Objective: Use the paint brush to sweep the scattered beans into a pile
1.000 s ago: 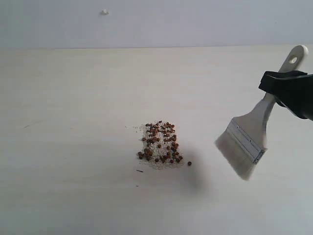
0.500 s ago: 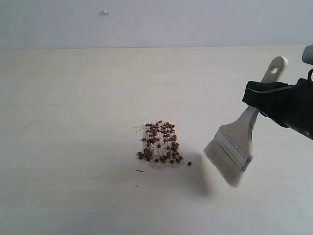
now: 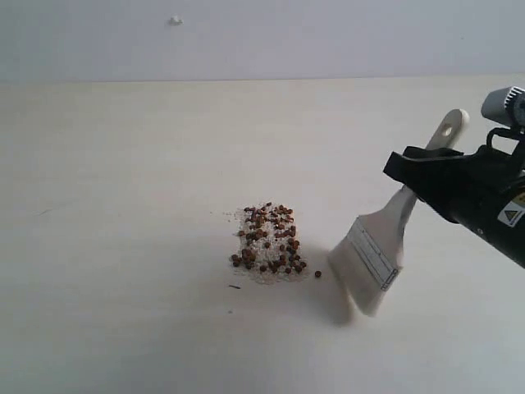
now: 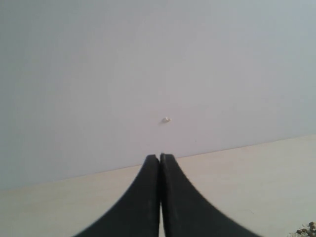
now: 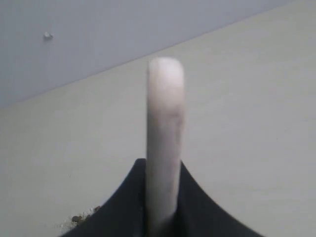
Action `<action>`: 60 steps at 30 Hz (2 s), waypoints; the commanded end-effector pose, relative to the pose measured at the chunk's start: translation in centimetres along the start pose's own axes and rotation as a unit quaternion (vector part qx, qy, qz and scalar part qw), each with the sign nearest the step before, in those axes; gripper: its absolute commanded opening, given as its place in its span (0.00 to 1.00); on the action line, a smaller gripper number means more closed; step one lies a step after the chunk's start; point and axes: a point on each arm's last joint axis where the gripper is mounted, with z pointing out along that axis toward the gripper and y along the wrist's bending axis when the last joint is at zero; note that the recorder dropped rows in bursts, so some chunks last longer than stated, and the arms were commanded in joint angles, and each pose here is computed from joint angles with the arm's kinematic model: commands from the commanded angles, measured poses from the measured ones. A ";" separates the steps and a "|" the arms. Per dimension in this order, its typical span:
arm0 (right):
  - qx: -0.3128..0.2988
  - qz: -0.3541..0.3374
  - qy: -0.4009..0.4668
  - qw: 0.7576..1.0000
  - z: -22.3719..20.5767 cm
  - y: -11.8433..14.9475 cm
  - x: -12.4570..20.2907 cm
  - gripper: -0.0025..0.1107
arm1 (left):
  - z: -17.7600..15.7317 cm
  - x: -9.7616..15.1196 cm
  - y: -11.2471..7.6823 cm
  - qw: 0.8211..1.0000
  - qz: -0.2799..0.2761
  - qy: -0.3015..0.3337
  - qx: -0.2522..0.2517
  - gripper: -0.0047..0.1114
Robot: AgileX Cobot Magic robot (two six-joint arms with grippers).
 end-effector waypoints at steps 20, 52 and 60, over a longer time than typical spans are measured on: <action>0.015 0.049 -0.019 0.999 1.6 -0.5 2.0 0.02 | -0.1 -0.1 0.0 1.000 0.003 -0.003 -0.002 0.04; -0.006 0.091 -0.090 0.992 2.0 -0.1 0.6 0.02 | -0.1 -0.1 0.0 1.000 0.003 -0.004 -0.001 0.04; -0.086 0.029 -0.167 0.982 1.7 2.2 -3.0 0.02 | -0.1 -0.1 0.0 1.000 0.003 -0.004 0.001 0.04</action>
